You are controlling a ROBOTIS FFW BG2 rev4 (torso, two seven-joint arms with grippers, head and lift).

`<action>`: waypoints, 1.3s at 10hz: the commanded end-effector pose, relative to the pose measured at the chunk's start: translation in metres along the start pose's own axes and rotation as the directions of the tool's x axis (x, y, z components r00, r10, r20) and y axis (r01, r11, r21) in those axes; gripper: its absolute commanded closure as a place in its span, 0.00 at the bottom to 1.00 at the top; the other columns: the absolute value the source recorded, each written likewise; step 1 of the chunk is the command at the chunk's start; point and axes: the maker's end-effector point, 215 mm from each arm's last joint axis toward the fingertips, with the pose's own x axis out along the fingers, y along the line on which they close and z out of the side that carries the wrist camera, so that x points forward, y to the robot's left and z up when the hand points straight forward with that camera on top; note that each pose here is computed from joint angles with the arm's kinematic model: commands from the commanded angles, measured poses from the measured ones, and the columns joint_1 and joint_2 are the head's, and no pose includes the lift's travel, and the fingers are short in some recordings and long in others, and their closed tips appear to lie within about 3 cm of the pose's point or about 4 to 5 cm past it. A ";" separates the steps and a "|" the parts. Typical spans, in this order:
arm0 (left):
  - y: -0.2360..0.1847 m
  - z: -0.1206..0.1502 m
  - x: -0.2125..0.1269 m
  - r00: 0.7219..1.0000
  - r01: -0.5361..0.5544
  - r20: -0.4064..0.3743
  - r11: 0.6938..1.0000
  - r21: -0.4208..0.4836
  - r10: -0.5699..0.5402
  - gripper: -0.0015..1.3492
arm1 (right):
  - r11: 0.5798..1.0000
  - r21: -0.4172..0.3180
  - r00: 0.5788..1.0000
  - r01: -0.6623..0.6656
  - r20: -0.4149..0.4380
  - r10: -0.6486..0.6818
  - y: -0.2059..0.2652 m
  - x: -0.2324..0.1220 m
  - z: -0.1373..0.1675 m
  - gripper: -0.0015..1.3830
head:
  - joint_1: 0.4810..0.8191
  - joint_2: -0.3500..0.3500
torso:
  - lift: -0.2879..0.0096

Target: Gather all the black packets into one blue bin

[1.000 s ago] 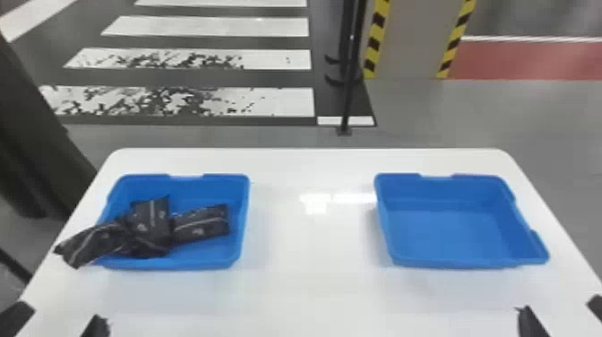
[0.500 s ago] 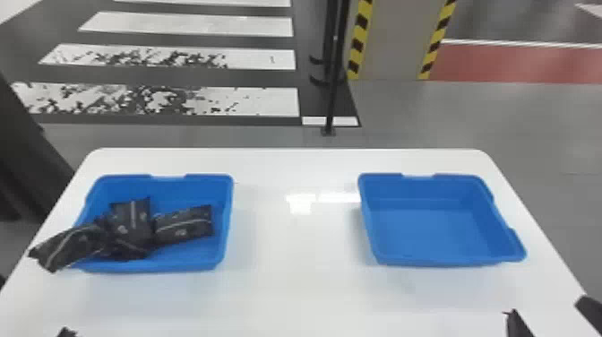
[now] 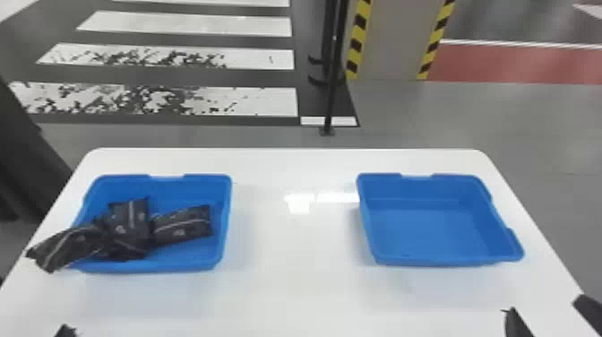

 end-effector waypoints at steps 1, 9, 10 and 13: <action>0.001 -0.001 0.000 1.000 -0.001 -0.004 1.000 -0.002 0.001 0.09 | 1.000 0.004 1.000 0.002 0.000 -0.002 0.000 0.000 -0.001 0.15 | 0.63 0.42 | 0.60; 0.000 -0.002 0.003 1.000 0.003 -0.006 1.000 -0.003 -0.003 0.09 | 1.000 0.013 1.000 0.006 0.004 -0.006 -0.001 0.000 0.000 0.15 | 0.63 0.41 | 0.60; 0.000 -0.003 0.003 1.000 0.003 -0.008 1.000 -0.004 -0.003 0.09 | 1.000 0.014 1.000 0.006 0.002 -0.006 -0.001 0.000 -0.001 0.15 | 0.63 0.41 | 0.60; 0.000 -0.004 0.003 1.000 0.004 -0.013 1.000 -0.007 -0.004 0.09 | 1.000 0.018 1.000 0.008 0.001 -0.008 -0.002 -0.001 -0.002 0.15 | 0.63 0.41 | 0.60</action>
